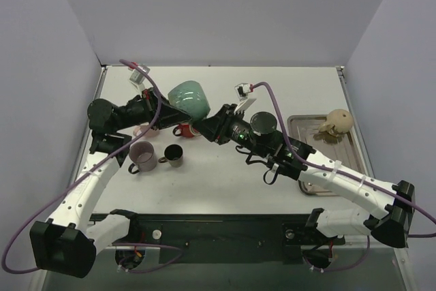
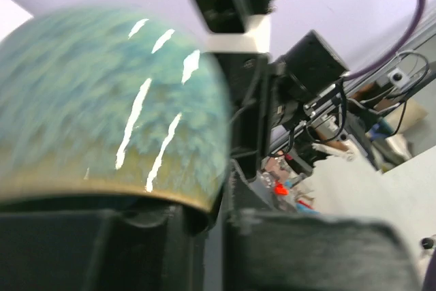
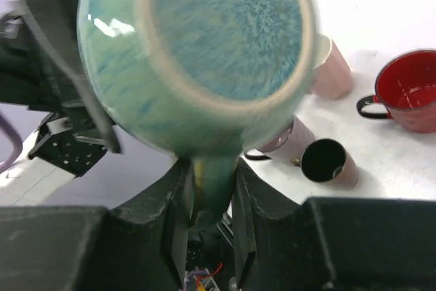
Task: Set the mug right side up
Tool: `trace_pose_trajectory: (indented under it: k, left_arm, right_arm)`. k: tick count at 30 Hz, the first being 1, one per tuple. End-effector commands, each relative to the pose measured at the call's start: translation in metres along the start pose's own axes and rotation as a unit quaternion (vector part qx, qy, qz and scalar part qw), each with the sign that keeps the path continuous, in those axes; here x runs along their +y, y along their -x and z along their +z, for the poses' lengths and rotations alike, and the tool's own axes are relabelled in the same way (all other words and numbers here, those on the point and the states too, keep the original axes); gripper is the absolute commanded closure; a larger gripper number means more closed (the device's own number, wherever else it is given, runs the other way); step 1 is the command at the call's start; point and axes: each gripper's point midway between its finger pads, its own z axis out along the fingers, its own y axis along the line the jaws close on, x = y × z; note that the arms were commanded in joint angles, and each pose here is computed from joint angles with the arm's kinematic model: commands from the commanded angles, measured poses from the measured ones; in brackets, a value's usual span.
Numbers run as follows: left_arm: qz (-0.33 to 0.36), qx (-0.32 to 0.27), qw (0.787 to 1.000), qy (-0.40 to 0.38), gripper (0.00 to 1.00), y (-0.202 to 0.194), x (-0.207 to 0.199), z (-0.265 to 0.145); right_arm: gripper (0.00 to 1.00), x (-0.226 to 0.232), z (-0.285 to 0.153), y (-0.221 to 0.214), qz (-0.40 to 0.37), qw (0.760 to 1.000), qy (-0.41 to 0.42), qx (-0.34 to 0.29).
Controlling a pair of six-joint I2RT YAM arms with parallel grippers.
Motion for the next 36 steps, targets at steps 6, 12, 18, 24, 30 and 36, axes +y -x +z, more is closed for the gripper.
trace_pose_trajectory:
  k: [6,12,18,24,30,36]
  left_arm:
    - [0.074,-0.052,0.955,0.284,1.00,0.026,0.089,-0.018]
    - [0.231,0.239,0.876,0.348,1.00,-0.060,0.128,-0.013]
    - [0.309,0.448,0.750,0.374,1.00,-0.129,0.166,-0.014]
    - [0.317,0.562,0.679,0.350,1.00,-0.181,0.191,-0.015]
    - [0.309,0.595,0.668,0.324,1.00,-0.200,0.206,-0.014]
    - [0.301,0.634,0.653,0.283,0.91,-0.226,0.220,-0.023]
  right_arm:
    - [0.50,-0.039,-0.005,0.025,-0.040,0.993,-0.108,-0.028]
    - [0.24,-0.201,-0.142,0.072,-0.080,0.853,-0.499,-0.129]
    - [0.21,-0.313,-0.273,0.097,-0.012,0.691,-0.697,-0.190]
    - [0.21,-0.377,-0.286,0.110,0.056,0.615,-0.762,-0.193]
    - [0.29,-0.431,-0.265,0.113,0.115,0.599,-0.776,-0.164]
    - [0.32,-0.462,-0.248,0.110,0.124,0.593,-0.783,-0.141]
